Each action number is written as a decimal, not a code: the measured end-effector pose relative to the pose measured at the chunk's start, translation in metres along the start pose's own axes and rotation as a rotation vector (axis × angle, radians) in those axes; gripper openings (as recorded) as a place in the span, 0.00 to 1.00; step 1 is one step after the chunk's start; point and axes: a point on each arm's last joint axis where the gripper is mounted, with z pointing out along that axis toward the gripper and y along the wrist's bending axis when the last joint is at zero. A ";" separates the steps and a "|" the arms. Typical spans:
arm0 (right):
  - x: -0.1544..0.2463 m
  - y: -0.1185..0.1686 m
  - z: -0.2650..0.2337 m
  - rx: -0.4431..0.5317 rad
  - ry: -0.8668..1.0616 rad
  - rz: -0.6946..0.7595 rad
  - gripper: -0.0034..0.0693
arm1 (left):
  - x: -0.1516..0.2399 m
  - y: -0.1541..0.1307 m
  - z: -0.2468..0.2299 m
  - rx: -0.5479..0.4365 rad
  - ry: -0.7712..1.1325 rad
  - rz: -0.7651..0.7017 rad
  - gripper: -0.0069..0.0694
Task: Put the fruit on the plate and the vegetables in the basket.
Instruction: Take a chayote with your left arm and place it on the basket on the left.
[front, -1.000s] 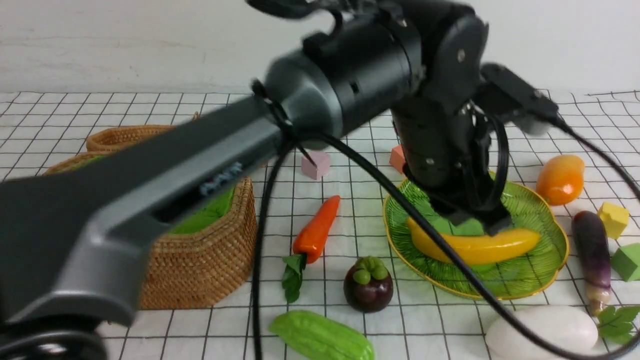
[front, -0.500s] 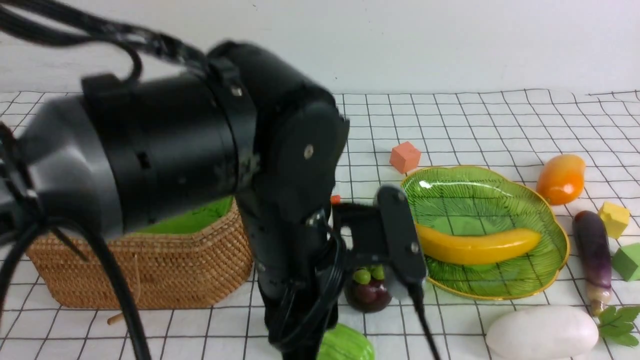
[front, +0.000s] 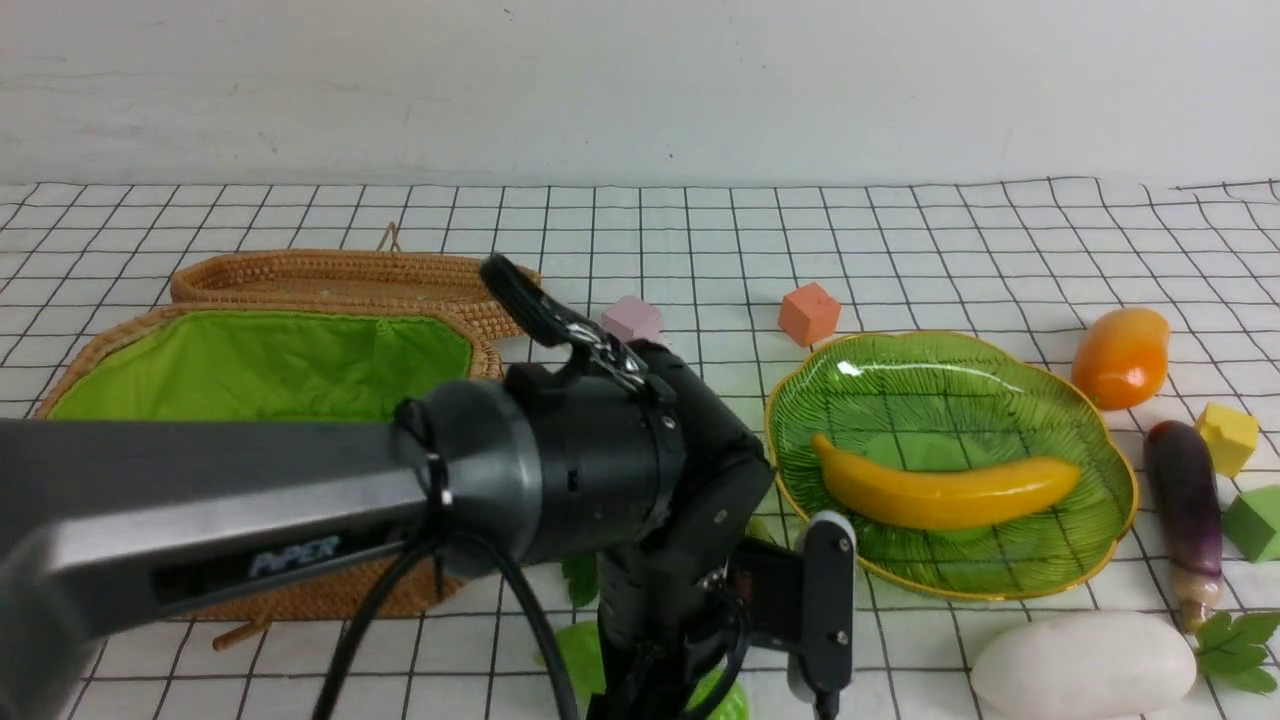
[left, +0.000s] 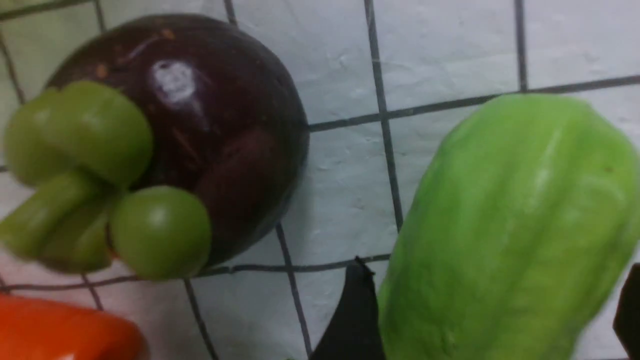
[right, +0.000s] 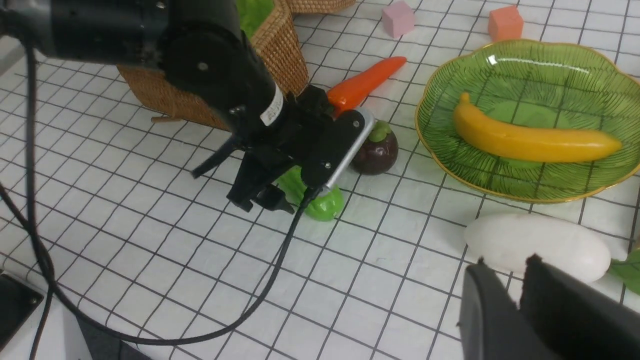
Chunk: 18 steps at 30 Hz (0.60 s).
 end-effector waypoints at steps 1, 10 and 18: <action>0.000 0.000 0.000 -0.002 0.000 0.001 0.23 | -0.001 0.001 0.009 -0.001 0.013 0.013 0.86; 0.000 0.003 0.000 -0.028 0.000 0.009 0.24 | 0.001 0.000 0.019 0.008 0.046 -0.090 0.68; -0.001 0.005 0.000 -0.056 -0.007 0.016 0.24 | 0.010 -0.007 -0.045 -0.014 0.054 -0.173 0.68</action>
